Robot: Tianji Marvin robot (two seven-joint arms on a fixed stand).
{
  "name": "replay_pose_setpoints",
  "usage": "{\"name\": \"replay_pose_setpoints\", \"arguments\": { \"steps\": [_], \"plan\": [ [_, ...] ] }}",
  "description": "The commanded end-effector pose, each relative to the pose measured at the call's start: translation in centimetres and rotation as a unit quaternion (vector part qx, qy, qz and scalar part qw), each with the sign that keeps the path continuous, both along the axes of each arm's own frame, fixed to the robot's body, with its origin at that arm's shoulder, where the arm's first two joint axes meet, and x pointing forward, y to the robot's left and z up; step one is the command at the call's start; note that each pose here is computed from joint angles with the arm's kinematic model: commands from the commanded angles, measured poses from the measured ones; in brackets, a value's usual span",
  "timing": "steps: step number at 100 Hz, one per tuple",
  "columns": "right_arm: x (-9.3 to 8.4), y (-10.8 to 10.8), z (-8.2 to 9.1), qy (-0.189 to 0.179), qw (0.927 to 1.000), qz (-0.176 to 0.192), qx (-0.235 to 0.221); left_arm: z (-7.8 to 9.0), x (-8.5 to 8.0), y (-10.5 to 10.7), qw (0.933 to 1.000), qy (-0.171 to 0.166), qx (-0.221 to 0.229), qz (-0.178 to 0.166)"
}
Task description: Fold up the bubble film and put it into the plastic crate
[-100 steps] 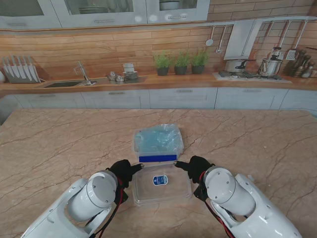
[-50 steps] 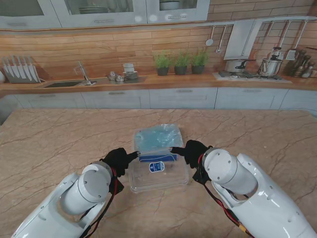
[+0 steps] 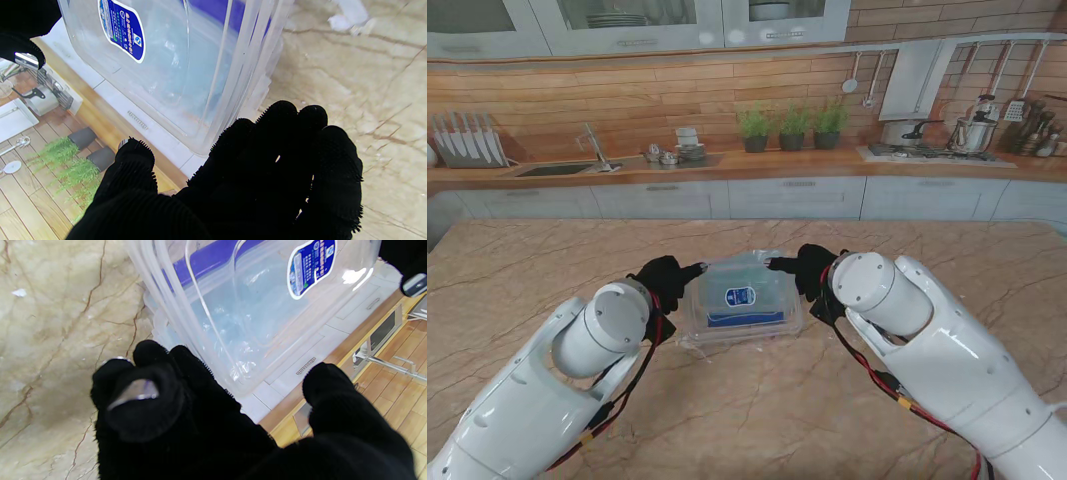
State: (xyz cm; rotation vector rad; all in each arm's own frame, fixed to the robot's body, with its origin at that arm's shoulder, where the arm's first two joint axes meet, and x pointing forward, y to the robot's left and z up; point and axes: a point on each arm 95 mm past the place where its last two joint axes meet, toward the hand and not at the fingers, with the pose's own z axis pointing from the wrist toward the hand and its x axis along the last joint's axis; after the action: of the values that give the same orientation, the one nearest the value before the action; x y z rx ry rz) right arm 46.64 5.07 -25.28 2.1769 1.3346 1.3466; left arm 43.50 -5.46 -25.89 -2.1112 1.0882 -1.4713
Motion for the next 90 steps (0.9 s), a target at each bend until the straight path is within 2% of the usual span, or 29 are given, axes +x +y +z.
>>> {"name": "replay_pose_setpoints", "arguments": {
  "steps": [1,23,53,69,90],
  "plan": [
    [-0.1,3.0,1.4,-0.004,0.9989,0.033,0.033,1.6,0.2,-2.6,0.9990,-0.007,-0.034,-0.030],
    [2.5,2.8,2.0,0.003,0.9993,0.024,0.027,2.2,3.3,-2.4,0.9991,0.006,-0.033,-0.028],
    [5.6,2.4,1.7,0.015,0.9997,0.003,0.021,2.0,7.0,-2.5,0.9986,0.033,-0.031,-0.030],
    [6.7,2.2,1.4,0.021,0.9996,-0.004,0.016,1.7,8.6,-2.6,0.9985,0.037,-0.030,-0.029],
    [7.5,1.8,0.9,0.027,0.9995,-0.016,0.009,1.5,9.8,-3.0,0.9981,0.043,-0.031,-0.031]
  ]
}}
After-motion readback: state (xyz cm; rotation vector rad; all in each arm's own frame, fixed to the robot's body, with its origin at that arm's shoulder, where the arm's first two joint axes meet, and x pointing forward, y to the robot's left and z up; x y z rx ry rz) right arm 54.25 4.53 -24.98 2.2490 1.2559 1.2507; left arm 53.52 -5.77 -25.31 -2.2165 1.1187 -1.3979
